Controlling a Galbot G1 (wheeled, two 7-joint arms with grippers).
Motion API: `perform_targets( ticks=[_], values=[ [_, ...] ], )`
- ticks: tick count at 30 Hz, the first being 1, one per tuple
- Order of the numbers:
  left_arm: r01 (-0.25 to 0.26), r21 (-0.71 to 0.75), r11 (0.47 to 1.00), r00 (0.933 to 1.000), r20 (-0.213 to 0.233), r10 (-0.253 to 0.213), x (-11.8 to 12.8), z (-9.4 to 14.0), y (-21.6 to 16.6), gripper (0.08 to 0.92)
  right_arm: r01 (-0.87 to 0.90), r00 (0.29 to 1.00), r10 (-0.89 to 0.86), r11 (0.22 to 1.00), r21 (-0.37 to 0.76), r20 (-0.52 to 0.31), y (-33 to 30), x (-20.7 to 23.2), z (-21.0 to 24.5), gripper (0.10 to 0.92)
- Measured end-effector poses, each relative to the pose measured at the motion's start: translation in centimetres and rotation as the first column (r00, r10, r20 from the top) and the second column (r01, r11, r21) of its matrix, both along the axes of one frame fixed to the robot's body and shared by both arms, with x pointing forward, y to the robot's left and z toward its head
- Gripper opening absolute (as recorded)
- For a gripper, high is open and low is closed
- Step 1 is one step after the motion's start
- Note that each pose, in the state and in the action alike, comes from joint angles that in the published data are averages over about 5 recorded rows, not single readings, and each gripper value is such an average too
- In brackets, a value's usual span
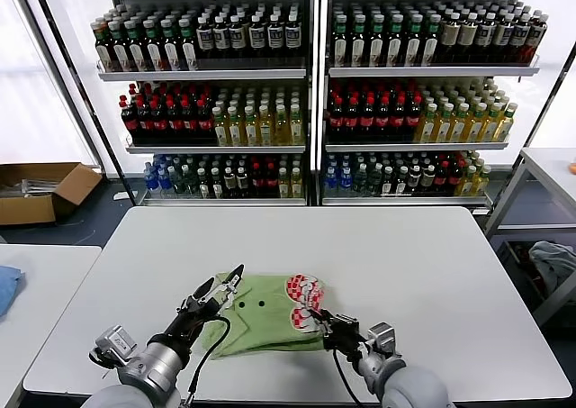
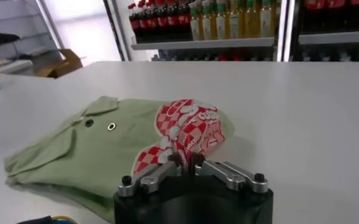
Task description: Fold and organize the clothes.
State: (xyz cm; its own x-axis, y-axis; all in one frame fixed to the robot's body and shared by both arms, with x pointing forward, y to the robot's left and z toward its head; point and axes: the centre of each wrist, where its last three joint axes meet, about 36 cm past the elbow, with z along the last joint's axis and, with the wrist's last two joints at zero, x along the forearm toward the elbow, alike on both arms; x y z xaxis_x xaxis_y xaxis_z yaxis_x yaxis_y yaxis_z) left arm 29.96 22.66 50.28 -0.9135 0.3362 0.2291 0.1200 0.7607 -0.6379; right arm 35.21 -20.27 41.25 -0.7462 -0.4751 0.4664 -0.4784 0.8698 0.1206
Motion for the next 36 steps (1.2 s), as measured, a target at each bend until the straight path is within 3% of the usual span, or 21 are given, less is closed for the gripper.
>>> perform_targets(
  ticks=[4,9,18,27,32,36],
  values=[
    [0.002,0.001,1.0,1.0,-0.001,-0.002,-0.1,0.0,-0.2,0.823,0.008,1.0,-0.007,0.998,-0.068,0.007,-2.3,-0.8,0.5,0.122],
    [0.006,0.002,1.0,1.0,-0.001,-0.006,-0.2,0.0,-0.4,0.823,0.036,0.999,-0.034,0.99,-0.135,0.017,-4.8,-1.8,1.0,0.149],
    [0.013,0.01,1.0,0.9999,0.002,-0.013,-0.8,0.4,-0.5,0.823,0.098,0.993,-0.084,0.979,-0.179,0.087,-7.3,-3.2,2.4,0.395],
    [0.03,0.021,0.999,0.9995,0.01,-0.03,-1.4,1.0,-0.7,0.823,0.129,0.979,-0.114,0.988,-0.08,0.168,-5.9,-3.3,3.0,0.655],
    [0.03,0.026,0.999,0.9995,0.013,-0.03,-1.8,1.1,-0.6,0.823,0.12,0.981,-0.114,0.992,-0.029,0.157,-4.2,-2.6,1.3,0.789],
    [0.026,0.026,0.999,0.9996,0.011,-0.026,-2.1,0.9,-0.5,0.823,0.112,0.986,-0.108,0.994,-0.021,0.128,-3.4,-2.4,-0.5,0.82]
  ],
)
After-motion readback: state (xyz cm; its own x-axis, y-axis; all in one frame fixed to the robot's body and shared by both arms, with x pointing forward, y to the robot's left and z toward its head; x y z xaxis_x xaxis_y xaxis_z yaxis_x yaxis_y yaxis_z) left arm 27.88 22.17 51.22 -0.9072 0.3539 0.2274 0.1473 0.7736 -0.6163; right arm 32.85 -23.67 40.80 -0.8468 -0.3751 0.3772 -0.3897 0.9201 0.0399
